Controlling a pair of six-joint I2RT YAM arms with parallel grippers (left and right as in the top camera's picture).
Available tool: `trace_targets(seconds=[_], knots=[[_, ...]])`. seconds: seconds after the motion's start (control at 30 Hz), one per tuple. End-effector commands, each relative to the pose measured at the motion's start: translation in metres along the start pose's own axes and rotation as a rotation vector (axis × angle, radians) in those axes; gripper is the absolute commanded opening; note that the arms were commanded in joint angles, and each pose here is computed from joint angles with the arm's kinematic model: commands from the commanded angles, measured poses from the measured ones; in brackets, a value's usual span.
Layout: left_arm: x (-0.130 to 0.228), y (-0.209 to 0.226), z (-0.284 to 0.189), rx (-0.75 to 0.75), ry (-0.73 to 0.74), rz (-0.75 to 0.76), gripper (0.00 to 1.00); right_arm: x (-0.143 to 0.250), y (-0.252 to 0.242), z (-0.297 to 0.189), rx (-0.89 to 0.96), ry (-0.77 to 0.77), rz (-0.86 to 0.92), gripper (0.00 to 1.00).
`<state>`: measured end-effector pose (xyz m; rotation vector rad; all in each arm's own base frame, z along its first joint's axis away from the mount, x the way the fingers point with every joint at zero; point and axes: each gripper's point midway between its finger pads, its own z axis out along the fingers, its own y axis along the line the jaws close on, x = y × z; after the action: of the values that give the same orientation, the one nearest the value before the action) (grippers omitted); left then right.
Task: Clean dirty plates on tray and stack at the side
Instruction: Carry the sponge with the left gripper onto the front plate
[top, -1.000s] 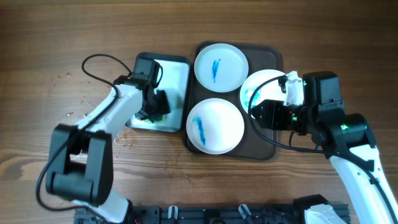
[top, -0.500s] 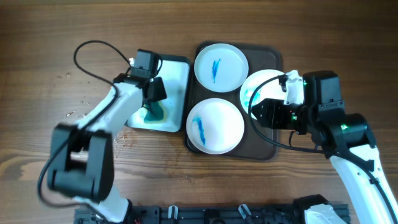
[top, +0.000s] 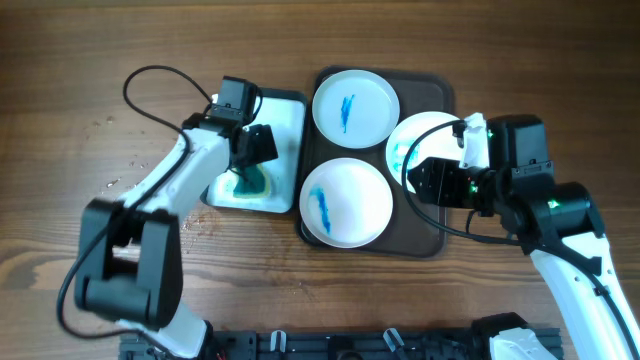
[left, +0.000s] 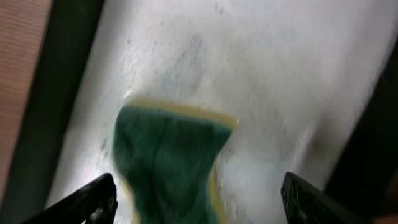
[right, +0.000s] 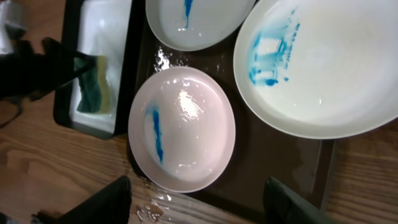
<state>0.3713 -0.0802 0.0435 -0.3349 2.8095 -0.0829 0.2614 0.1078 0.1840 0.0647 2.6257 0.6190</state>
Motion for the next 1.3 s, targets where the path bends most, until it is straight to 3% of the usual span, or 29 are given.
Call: trace_targets(seconds=[0.0,0.13,0.23,0.4,0.67,0.9,1.13,1.27], knots=[[0.011,0.0,-0.017,0.013,0.049,0.007,0.75,0.004,-0.006,0.002,0.036,0.024,0.006,0.67],[0.039,0.012,0.004,-0.027,0.13,0.003,0.55,0.025,-0.013,0.02,0.046,0.108,-0.041,0.61],[0.053,0.015,0.026,-0.024,0.149,0.003,0.46,0.038,-0.023,0.036,0.061,0.165,-0.026,0.54],[0.063,0.02,0.043,-0.037,0.174,0.005,0.04,0.046,-0.024,0.05,0.036,0.227,-0.054,0.51],[0.029,0.01,0.001,0.003,0.093,0.044,0.04,0.059,-0.041,0.093,0.092,0.292,-0.01,0.49],[-0.002,-0.002,-0.066,0.047,-0.002,0.096,0.04,0.058,-0.051,0.131,0.089,0.322,-0.022,0.33],[0.007,-0.018,-0.098,0.167,0.011,0.138,0.04,0.067,-0.056,0.165,0.103,0.363,-0.034,0.24],[0.015,-0.034,-0.102,0.262,0.051,0.146,0.04,0.063,-0.058,0.174,0.131,0.336,-0.007,0.12]])
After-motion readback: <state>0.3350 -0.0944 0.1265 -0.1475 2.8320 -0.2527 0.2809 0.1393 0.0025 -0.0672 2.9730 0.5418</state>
